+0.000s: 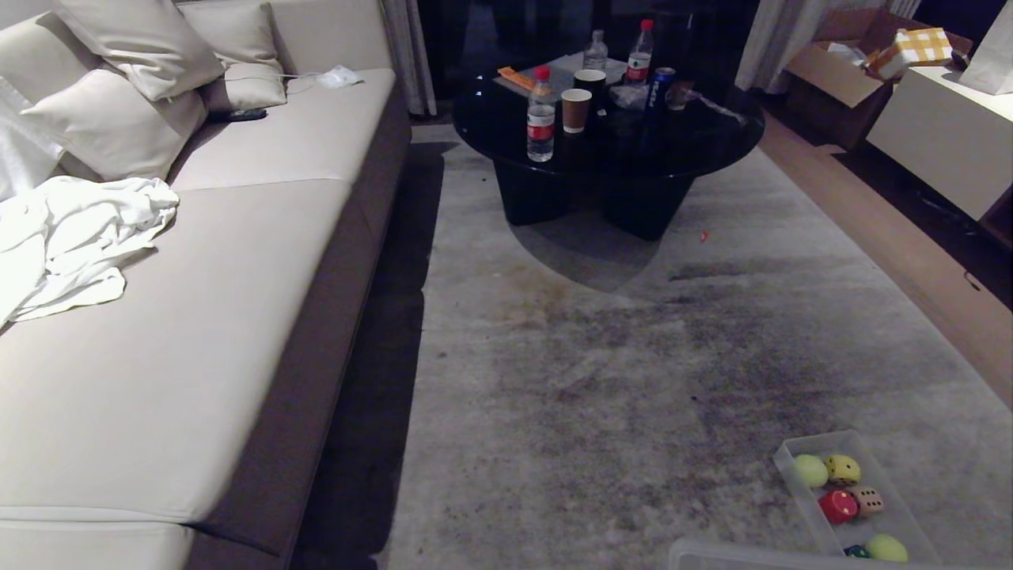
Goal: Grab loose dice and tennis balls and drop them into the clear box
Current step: Close the lid
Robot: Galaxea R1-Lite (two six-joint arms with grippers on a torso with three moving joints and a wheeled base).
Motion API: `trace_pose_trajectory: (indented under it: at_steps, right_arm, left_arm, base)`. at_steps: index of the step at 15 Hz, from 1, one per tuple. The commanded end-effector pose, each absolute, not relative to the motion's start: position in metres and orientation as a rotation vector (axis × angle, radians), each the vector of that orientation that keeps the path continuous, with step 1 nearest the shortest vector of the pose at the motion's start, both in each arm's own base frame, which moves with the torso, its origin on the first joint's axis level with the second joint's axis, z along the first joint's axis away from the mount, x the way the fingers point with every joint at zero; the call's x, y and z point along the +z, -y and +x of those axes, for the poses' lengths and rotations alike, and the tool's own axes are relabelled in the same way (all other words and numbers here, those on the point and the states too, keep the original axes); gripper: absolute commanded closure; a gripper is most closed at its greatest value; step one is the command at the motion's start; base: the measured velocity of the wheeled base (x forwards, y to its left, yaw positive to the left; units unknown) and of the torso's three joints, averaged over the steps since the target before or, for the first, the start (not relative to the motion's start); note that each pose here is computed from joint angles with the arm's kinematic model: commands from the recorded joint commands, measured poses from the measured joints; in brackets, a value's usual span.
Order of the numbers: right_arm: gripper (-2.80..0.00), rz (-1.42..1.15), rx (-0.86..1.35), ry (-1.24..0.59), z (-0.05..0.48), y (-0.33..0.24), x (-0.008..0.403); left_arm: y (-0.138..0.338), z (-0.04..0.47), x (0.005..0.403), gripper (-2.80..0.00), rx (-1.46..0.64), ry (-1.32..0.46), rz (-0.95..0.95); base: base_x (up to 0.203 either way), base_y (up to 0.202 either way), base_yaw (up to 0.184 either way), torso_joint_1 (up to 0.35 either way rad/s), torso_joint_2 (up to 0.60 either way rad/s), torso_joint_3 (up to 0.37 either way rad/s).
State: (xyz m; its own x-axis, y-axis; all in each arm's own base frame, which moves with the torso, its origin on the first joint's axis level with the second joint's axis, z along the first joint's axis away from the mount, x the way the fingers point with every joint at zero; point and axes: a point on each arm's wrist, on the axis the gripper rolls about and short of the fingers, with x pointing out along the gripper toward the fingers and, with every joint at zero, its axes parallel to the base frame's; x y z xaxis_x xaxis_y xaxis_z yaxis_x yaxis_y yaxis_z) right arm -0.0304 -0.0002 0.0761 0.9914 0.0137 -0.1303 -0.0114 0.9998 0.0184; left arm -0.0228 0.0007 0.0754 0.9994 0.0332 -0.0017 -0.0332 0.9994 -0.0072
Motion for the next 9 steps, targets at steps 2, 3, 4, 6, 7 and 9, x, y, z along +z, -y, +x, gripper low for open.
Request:
trace_pose_trajectory:
  at_steps: [2,3,4,6,7,9]
  right_arm:
    - [0.0,0.018,0.014,-0.134,-0.0303,0.0002,0.076]
    - [0.0,0.018,0.014,-0.134,-0.0303,0.0002,0.076]
    - [0.0,0.018,0.013,-0.134,-0.0303,0.0002,0.076]
    - [0.0,0.018,0.011,-0.134,-0.0303,0.0002,0.076]
    - [0.0,0.018,0.013,-0.134,-0.0303,0.0003,0.076]
    - [0.0,0.018,0.014,-0.134,-0.0303,0.0002,0.076]
  left_arm:
    - [-0.0008,-0.0226,0.0749,0.0,0.034,-0.004,-0.008]
    - [-0.0008,-0.0227,0.0752,0.0,0.034,-0.003,-0.008]
    - [-0.0008,-0.0226,0.0749,0.0,0.034,-0.004,-0.008]
    - [-0.0008,-0.0226,0.0749,0.0,0.034,-0.004,-0.008]
    - [-0.0008,-0.0226,0.0749,0.0,0.034,-0.004,-0.008]
    - [-0.0008,-0.0226,0.0749,0.0,0.034,-0.004,-0.008]
  base:
    - [0.0,0.0,0.0,-0.001,0.0,-0.199]
    - [0.0,0.0,0.0,0.002,0.0,-0.193]
    - [0.0,0.0,0.0,0.002,0.0,-0.195]
    - [0.0,0.0,0.0,0.001,0.0,-0.197]
    - [0.0,0.0,0.0,0.001,0.0,-0.204]
    - [0.0,0.0,0.0,0.002,0.0,-0.195]
